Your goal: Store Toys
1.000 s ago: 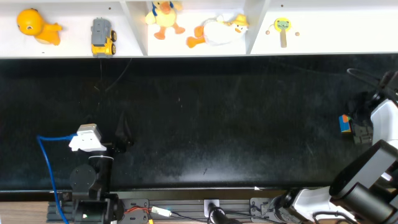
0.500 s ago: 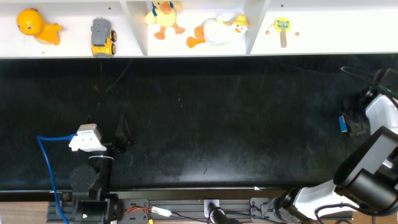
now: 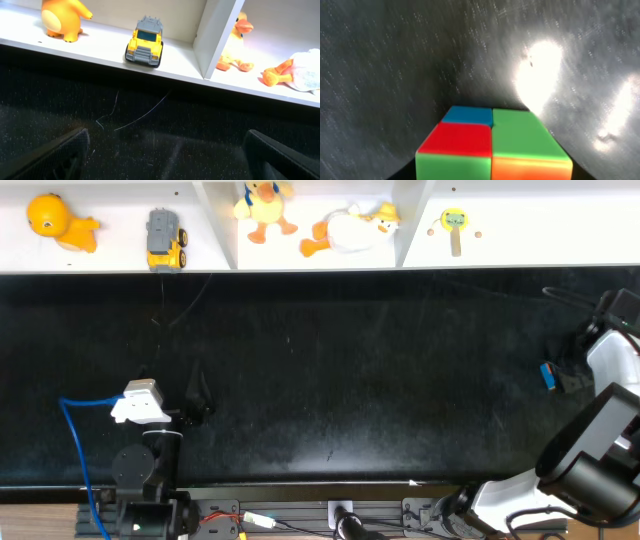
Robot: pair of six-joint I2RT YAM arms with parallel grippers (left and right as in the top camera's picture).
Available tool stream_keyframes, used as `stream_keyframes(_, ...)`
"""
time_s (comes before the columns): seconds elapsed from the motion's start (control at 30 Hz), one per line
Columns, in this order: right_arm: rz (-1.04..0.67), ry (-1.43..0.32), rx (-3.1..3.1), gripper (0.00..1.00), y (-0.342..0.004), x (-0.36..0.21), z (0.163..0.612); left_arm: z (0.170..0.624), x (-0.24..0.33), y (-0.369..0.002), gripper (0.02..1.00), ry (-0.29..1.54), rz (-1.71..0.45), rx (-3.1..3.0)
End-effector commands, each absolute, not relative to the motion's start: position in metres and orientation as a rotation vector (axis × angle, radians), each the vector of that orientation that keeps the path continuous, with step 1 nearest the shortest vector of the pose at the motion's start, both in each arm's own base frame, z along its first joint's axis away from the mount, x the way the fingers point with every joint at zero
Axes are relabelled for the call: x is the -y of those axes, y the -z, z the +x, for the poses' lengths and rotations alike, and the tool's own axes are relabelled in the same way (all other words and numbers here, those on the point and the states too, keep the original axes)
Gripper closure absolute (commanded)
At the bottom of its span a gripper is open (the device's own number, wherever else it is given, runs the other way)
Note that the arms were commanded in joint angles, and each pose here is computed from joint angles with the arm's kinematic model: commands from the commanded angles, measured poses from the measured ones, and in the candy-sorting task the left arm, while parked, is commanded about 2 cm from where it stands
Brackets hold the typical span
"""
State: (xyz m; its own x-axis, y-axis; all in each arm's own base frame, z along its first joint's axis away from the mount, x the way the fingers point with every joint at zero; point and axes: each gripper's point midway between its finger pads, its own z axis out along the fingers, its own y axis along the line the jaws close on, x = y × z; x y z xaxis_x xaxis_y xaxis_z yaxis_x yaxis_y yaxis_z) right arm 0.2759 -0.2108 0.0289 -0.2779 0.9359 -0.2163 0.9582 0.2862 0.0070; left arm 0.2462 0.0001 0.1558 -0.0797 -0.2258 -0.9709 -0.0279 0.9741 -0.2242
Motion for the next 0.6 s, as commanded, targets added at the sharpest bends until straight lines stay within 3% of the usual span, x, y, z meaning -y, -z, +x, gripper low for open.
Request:
stream_keyframes(0.03, 1.592, 0.187, -2.362, 0.713, -0.082, 0.218, 0.291, 0.246, 0.004, -0.156, 0.02, 0.165, -0.16, -1.644)
stream_keyframes(0.17, 1.433, 0.181, -2.368, 0.822, -0.132, 0.213, 0.296, 0.246, 0.004, -0.156, 0.02, 0.165, -0.16, -1.644)
stream_keyframes(0.23, 1.264, 0.152, -2.392, 0.851, -0.161, 0.203, 0.303, 0.246, 0.004, -0.156, 0.023, 0.165, -0.16, -1.644)
stream_keyframes(0.37, 0.681, -0.045, -2.466, 0.945, -0.21, 0.148, 0.324, 0.246, 0.004, -0.156, 0.023, 0.165, -0.16, -1.644)
stream_keyframes(0.43, 0.487, -0.078, -2.462, 0.954, -0.226, 0.126, 0.325, 0.246, 0.004, -0.156, 0.02, 0.165, -0.16, -1.644)
stream_keyframes(0.6, 0.393, 0.047, -2.462, 0.956, -0.241, 0.121, 0.314, 0.246, 0.004, -0.156, 0.023, 0.165, -0.16, -1.644)
